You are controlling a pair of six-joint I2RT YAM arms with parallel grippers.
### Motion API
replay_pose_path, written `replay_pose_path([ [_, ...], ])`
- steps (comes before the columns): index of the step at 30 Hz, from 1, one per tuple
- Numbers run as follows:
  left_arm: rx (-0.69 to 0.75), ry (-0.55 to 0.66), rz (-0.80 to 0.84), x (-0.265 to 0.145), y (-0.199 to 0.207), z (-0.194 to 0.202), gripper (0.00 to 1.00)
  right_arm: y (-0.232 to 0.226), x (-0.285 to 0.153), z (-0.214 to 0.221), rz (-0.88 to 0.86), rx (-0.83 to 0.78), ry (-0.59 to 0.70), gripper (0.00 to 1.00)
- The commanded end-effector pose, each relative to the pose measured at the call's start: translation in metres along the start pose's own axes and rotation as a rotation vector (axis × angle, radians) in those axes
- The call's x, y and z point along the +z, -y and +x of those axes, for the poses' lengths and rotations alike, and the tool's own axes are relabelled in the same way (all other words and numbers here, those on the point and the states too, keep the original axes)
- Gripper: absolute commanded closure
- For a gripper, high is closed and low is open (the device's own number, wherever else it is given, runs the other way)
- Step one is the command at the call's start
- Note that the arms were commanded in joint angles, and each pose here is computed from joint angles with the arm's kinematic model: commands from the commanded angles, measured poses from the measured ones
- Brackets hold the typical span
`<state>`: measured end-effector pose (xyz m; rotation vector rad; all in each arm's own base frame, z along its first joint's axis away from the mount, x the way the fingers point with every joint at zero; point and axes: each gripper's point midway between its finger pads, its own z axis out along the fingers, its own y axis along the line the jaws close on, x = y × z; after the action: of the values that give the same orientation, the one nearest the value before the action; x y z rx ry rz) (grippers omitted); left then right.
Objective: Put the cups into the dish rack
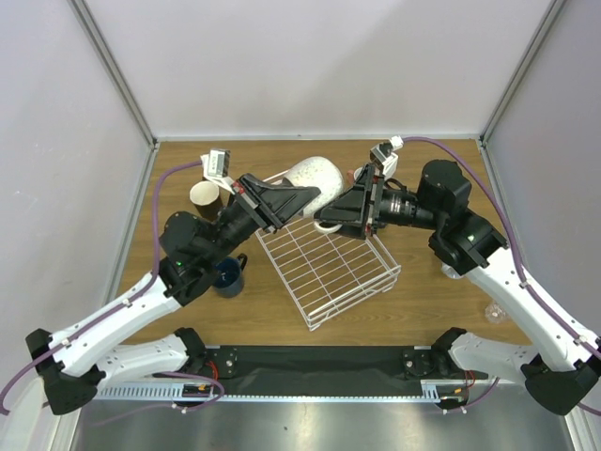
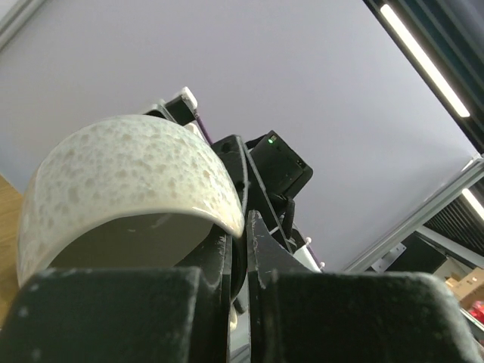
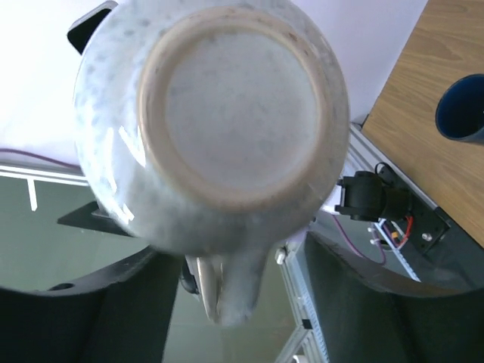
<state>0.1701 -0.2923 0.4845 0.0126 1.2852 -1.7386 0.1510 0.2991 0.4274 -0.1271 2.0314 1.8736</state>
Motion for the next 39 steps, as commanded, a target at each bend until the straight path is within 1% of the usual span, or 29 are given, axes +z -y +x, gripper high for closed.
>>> replay_pose_path([
  [1,0.001,0.087,0.208,0.000,0.056,-0.029,1.00,-0.020,0.005,-0.008,-0.077,-0.010,0.044,0.31],
  [5,-0.015,0.087,0.197,-0.002,0.050,-0.026,1.00,-0.021,0.010,-0.012,-0.082,0.003,0.061,0.50],
  [6,-0.011,0.082,0.195,-0.002,0.050,-0.024,1.00,-0.019,0.012,-0.014,-0.074,0.009,0.068,0.60],
  [7,-0.007,0.080,0.194,-0.004,0.050,-0.024,1.00,-0.016,0.013,-0.015,-0.062,0.015,0.070,0.66],
  [8,-0.007,0.072,0.176,-0.005,0.045,-0.022,1.00,-0.013,0.014,-0.015,-0.054,0.017,0.069,0.75],
  [9,-0.004,0.069,0.167,-0.007,0.043,-0.021,1.00,-0.011,0.015,-0.017,-0.043,0.018,0.075,0.96],
  [10,0.000,0.071,0.161,-0.011,0.045,-0.022,1.00,-0.002,0.019,-0.016,-0.011,0.037,0.063,1.00],
  [11,0.003,0.070,0.139,-0.013,0.040,-0.022,0.95,0.004,0.020,-0.017,0.010,0.025,0.064,1.00],
  [12,-0.004,0.038,0.057,-0.016,0.024,-0.015,0.81,0.010,0.023,-0.017,0.030,0.020,0.063,1.00],
  [13,-0.001,0.061,-0.002,-0.018,0.013,-0.020,0.45,0.019,0.025,-0.019,0.071,0.029,0.061,1.00],
  [14,0.015,0.082,-0.029,-0.029,0.014,-0.027,0.28,0.026,0.026,-0.022,0.097,-0.001,0.074,1.00],
  [15,0.025,0.054,-0.128,-0.037,-0.006,-0.020,0.15,0.034,0.027,-0.027,0.128,-0.007,0.095,1.00],
  [16,0.043,0.073,-0.175,-0.044,-0.014,-0.024,0.01,0.045,0.027,-0.028,0.174,-0.003,0.097,1.00],
  [18,0.107,0.121,-0.245,-0.064,-0.019,-0.039,0.00,0.066,0.028,-0.036,0.241,-0.037,0.115,1.00],
  [19,0.132,0.092,-0.347,-0.078,-0.038,-0.034,0.00,0.082,0.027,-0.040,0.301,-0.035,0.128,1.00],
  [20,0.159,0.126,-0.401,-0.086,-0.039,-0.046,0.00,0.095,0.030,-0.046,0.350,-0.048,0.135,1.00],
  [21,0.200,0.131,-0.441,-0.097,-0.040,-0.051,0.00,0.109,0.031,-0.051,0.400,-0.111,0.136,1.00],
  [22,0.226,0.073,-0.567,-0.115,-0.063,-0.042,0.00,0.127,0.028,-0.058,0.486,-0.128,0.161,1.00],
  [23,0.237,0.083,-0.607,-0.122,-0.059,-0.050,0.00,0.138,0.027,-0.065,0.538,-0.163,0.175,1.00],
  [25,0.274,0.079,-0.766,-0.143,-0.079,-0.056,0.00,0.166,0.033,-0.076,0.653,-0.276,0.157,1.00],
  [26,0.300,0.039,-0.858,-0.160,-0.086,-0.055,0.00,0.183,0.028,-0.093,0.757,-0.323,0.215,1.00],
  [27,0.320,0.041,-0.920,-0.169,-0.092,-0.059,0.00,0.194,0.035,-0.100,0.795,-0.359,0.208,1.00],
  [28,0.338,0.015,-0.978,-0.172,-0.100,-0.057,0.01,0.204,0.035,-0.111,0.847,-0.445,0.218,1.00],
  [29,0.351,-0.001,-1.030,-0.180,-0.105,-0.058,0.01,0.211,0.034,-0.122,0.900,-0.490,0.250,1.00],
  [31,0.385,-0.021,-1.136,-0.198,-0.112,-0.062,0.02,0.233,0.043,-0.139,0.973,-0.546,0.241,1.00],
  [32,0.404,-0.035,-1.163,-0.200,-0.115,-0.062,0.02,0.239,0.045,-0.145,1.004,-0.597,0.221,1.00],
  [35,0.466,-0.053,-1.244,-0.208,-0.123,-0.068,0.03,0.264,0.058,-0.160,1.084,-0.638,0.187,1.00],
  [37,0.507,-0.053,-1.266,-0.210,-0.124,-0.074,0.03,0.275,0.068,-0.169,1.108,-0.649,0.188,1.00],
  [39,0.559,-0.091,-1.264,-0.205,-0.125,-0.076,0.04,0.281,0.074,-0.175,1.118,-0.659,0.183,1.00],
])
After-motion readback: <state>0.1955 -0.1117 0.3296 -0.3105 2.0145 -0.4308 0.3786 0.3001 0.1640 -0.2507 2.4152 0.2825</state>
